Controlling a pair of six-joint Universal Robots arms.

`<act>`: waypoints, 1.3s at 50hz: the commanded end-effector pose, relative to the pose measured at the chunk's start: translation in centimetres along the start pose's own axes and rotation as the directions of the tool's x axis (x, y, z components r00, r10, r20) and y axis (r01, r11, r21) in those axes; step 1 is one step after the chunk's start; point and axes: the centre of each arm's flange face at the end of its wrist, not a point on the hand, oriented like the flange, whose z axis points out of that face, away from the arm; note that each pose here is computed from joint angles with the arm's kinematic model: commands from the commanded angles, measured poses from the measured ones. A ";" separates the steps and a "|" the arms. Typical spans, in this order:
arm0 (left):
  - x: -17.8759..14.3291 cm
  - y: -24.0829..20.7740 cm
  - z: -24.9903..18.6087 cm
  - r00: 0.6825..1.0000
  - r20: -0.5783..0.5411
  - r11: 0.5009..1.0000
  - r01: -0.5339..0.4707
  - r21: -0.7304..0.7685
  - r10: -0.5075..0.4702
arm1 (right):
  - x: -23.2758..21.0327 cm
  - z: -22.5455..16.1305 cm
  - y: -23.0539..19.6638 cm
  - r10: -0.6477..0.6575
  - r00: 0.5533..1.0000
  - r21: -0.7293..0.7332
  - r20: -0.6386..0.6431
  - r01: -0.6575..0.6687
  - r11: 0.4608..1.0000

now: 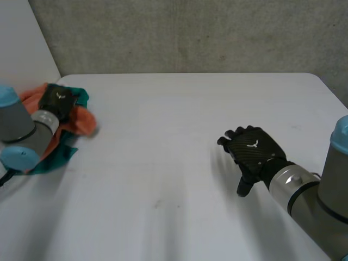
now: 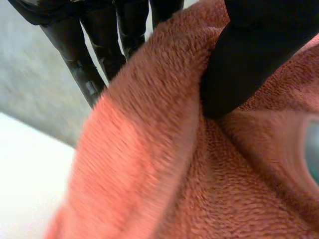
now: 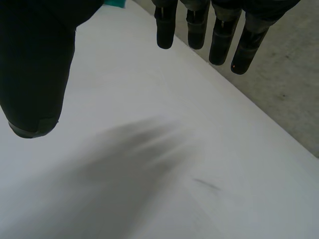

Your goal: Fold the laundry.

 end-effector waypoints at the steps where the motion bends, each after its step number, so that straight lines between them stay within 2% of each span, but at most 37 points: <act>1: -0.1 -12.3 -4.3 0.997 0.019 0.972 0.065 0.227 -0.071 | 2.2 0.6 -0.2 0.019 0.997 -0.001 -0.069 -0.019 1.000; 4: 0.0 -16.6 -6.7 0.991 -0.012 0.940 0.129 0.316 -0.132 | 3.2 0.7 -0.4 0.028 0.995 0.005 -0.100 -0.028 1.000; 5: 0.0 -19.3 -8.5 0.984 -0.040 0.910 0.174 0.376 -0.171 | 4.0 0.7 -0.6 0.035 0.992 0.014 -0.121 -0.033 0.999; 9: 0.9 -23.2 -12.5 0.968 -0.116 0.854 0.251 0.456 -0.223 | 6.4 0.6 -1.3 0.050 0.979 0.039 -0.195 -0.043 0.998; 11: 1.8 -23.6 -13.4 0.963 -0.149 0.848 0.270 0.456 -0.226 | 7.0 0.5 -1.4 0.057 0.975 0.043 -0.214 -0.049 0.998; 15: 6.0 -23.2 -15.1 0.944 -0.255 0.862 0.301 0.407 -0.209 | 7.6 0.5 -1.4 0.061 0.972 0.044 -0.228 -0.052 0.998; 19: 12.6 -21.6 -17.8 0.890 -0.405 0.899 0.337 0.280 -0.207 | 7.6 0.5 -1.3 0.061 0.972 0.042 -0.226 -0.053 0.998; 20: 14.9 -20.7 -19.0 0.856 -0.468 0.911 0.351 0.217 -0.219 | 7.6 0.5 -1.3 0.062 0.973 0.040 -0.224 -0.054 0.998; 24: 17.7 -19.4 -21.3 0.783 -0.560 0.920 0.382 0.089 -0.270 | 7.5 0.5 -1.2 0.062 0.973 0.040 -0.221 -0.054 0.998; 27: 17.4 -19.4 -21.4 0.774 -0.556 0.912 0.405 0.066 -0.303 | 7.2 0.5 -1.2 0.061 0.976 0.037 -0.211 -0.054 0.998; 31: 14.8 -18.7 -19.1 0.822 -0.457 0.910 0.410 0.063 -0.338 | 7.1 0.5 -1.1 0.059 0.977 0.032 -0.207 -0.054 0.998; 32: 12.8 -17.4 -17.3 0.853 -0.374 0.913 0.405 0.039 -0.363 | 7.1 0.5 -1.1 0.057 0.976 0.032 -0.209 -0.052 0.998; 33: 11.8 -16.7 -16.4 0.865 -0.332 0.913 0.406 0.026 -0.375 | 7.1 0.5 -1.1 0.057 0.976 0.032 -0.209 -0.052 0.998; 35: 9.7 -15.3 -15.0 0.878 -0.246 0.906 0.424 -0.004 -0.412 | 7.0 0.5 -1.3 0.057 0.977 0.036 -0.206 -0.051 0.998; 38: 9.0 -15.0 -14.9 0.875 -0.222 0.899 0.438 -0.014 -0.430 | 6.7 0.5 -1.4 0.057 0.979 0.041 -0.197 -0.050 0.998; 42: 9.2 -13.6 -15.8 0.851 -0.216 0.877 0.475 -0.077 -0.480 | 5.6 0.4 -1.8 0.057 0.984 0.050 -0.171 -0.050 0.998; 46: 10.2 -12.6 -17.0 0.816 -0.229 0.848 0.510 -0.143 -0.530 | 4.7 0.2 -1.7 0.118 0.984 0.028 -0.134 -0.115 0.993; 50: 11.5 -12.4 -18.4 0.769 -0.259 0.811 0.547 -0.208 -0.585 | 4.0 0.6 -0.4 0.203 0.974 -0.052 -0.103 -0.209 0.977; 51: 12.1 -12.5 -19.0 0.748 -0.269 0.794 0.559 -0.237 -0.607 | 3.7 0.7 0.2 0.228 0.969 -0.086 -0.094 -0.236 0.968; 55: 12.7 -12.8 -19.8 0.712 -0.281 0.765 0.584 -0.272 -0.643 | 3.1 1.0 1.5 0.266 0.961 -0.144 -0.082 -0.275 0.951; 65: 13.9 -13.6 -19.3 0.708 -0.314 0.775 0.583 -0.244 -0.632 | 2.3 1.3 3.3 0.280 0.957 -0.186 -0.072 -0.289 0.939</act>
